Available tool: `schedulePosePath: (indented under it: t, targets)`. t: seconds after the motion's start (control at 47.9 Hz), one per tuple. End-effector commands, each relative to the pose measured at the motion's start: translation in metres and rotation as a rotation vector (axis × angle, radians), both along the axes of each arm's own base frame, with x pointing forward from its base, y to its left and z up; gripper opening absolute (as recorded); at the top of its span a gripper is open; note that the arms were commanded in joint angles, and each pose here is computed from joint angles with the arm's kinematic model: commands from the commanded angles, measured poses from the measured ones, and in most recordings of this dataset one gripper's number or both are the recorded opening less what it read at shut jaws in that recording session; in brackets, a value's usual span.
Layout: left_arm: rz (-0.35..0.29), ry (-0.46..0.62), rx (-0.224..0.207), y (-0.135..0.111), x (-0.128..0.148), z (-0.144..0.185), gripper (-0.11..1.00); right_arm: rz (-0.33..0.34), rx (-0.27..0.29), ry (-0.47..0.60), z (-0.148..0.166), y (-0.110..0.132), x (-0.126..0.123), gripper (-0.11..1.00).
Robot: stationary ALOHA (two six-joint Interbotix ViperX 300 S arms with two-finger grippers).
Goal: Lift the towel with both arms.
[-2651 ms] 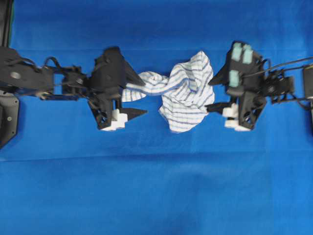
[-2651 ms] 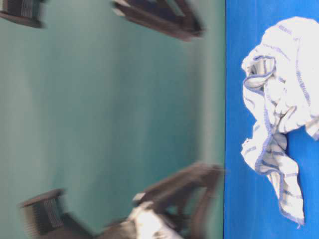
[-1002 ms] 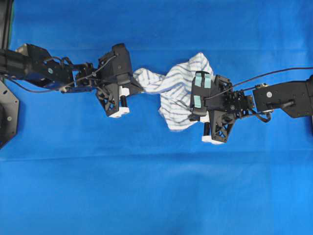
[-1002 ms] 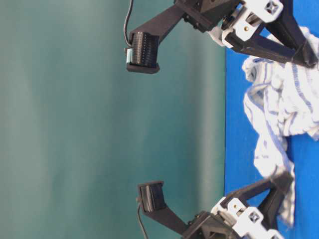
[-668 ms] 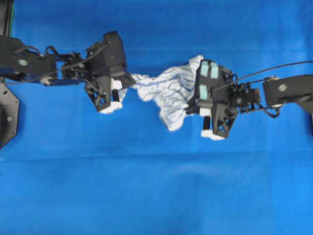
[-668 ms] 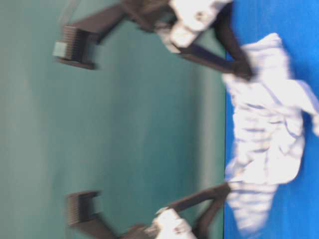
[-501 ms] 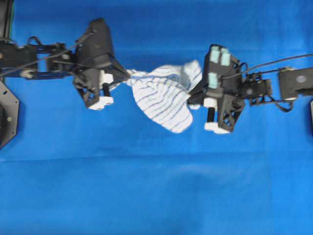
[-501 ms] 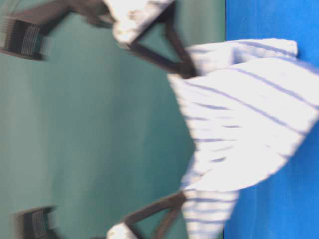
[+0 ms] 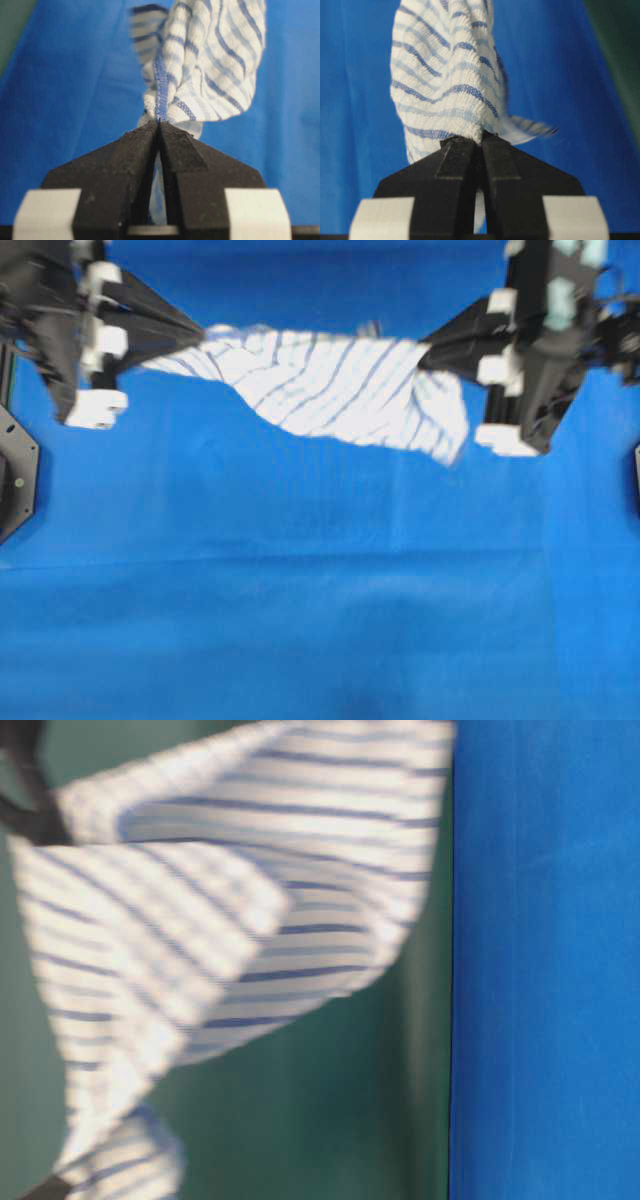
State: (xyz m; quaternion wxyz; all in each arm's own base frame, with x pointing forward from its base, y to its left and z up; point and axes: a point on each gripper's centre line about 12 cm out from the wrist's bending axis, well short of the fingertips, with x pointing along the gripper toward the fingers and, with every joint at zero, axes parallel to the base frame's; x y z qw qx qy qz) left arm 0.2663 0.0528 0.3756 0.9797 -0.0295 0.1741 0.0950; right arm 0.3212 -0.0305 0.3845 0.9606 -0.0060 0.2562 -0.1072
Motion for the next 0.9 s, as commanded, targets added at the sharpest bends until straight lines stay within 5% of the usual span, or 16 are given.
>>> schedulePosePath:
  t: [0.0,0.334,0.877]
  targets:
    - [-0.003,-0.049,0.014,-0.002,-0.006,0.023,0.02,-0.003,-0.015,-0.066,0.032,-0.001,-0.007,0.01]
    - [-0.004,-0.165,0.046,-0.005,-0.021,0.07,0.02,0.01,-0.07,-0.148,0.081,-0.002,-0.015,0.01]
    - [-0.031,-0.156,0.11,-0.007,-0.019,0.072,0.02,0.027,-0.105,-0.105,0.073,-0.002,-0.007,0.02]
